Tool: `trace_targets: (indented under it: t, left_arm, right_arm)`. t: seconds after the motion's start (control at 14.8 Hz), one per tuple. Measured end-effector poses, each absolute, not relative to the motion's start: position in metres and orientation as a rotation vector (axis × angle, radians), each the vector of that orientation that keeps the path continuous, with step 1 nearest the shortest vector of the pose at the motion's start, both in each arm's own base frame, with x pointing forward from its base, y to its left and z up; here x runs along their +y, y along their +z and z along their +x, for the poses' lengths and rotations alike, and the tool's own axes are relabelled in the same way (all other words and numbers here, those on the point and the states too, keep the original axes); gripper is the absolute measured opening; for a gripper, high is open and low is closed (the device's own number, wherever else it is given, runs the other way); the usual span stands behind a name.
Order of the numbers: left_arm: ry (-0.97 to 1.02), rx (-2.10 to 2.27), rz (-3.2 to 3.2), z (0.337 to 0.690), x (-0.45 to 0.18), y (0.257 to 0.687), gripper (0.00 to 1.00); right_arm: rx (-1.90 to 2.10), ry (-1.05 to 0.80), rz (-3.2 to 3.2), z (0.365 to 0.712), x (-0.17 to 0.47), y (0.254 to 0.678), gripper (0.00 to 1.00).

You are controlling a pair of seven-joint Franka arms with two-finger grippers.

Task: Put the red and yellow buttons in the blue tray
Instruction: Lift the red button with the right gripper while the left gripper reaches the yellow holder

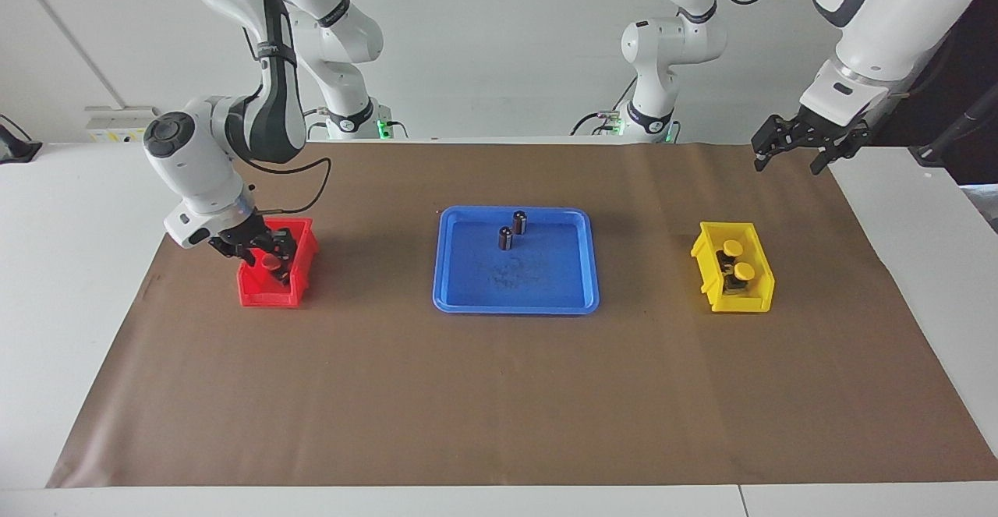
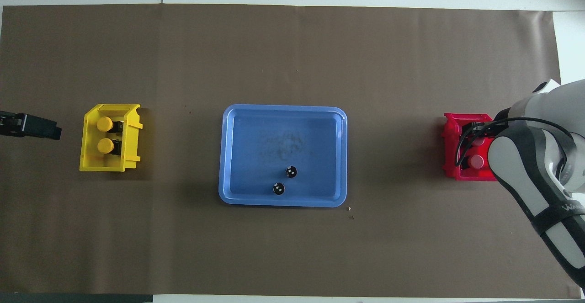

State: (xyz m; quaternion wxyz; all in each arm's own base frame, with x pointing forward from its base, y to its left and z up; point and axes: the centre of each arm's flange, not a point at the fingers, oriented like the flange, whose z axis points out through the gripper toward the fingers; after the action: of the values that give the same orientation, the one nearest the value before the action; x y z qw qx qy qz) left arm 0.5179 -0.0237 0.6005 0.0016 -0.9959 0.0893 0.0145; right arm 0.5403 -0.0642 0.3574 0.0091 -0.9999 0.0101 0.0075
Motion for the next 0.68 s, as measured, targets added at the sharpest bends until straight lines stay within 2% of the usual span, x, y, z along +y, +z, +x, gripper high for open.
trace_targets:
  t: [0.34, 0.41, 0.47, 0.54, 0.61, 0.68]
  left_arm:
    - [0.04, 0.28, -3.125, 0.5176, -0.0236, 0.5958, 1.0]
    - [0.039, 0.28, -3.125, 0.5173, -0.0236, 0.595, 1.0]
    - [0.039, 0.28, -3.125, 0.5169, -0.0236, 0.5949, 1.0]
    - [0.037, 0.28, -3.125, 0.5165, -0.0235, 0.5955, 1.0]
    - [0.035, 0.28, -3.125, 0.5162, -0.0235, 0.5961, 1.0]
    - [0.034, 0.28, -3.125, 0.5159, -0.0236, 0.5965, 1.0]
  right_arm:
    - [0.029, 0.029, -3.123, 0.5345, -0.0636, 0.3471, 0.66]
    - [0.026, 0.03, -3.123, 0.5341, -0.0635, 0.347, 0.6]
    - [0.018, 0.03, -3.123, 0.5338, -0.0636, 0.347, 0.59]
    - [0.015, 0.03, -3.123, 0.5337, -0.0639, 0.3471, 0.52]
    - [0.015, 0.03, -3.123, 0.5336, -0.0641, 0.3471, 0.41]
    - [0.015, 0.032, -3.123, 0.5336, -0.0641, 0.3473, 0.41]
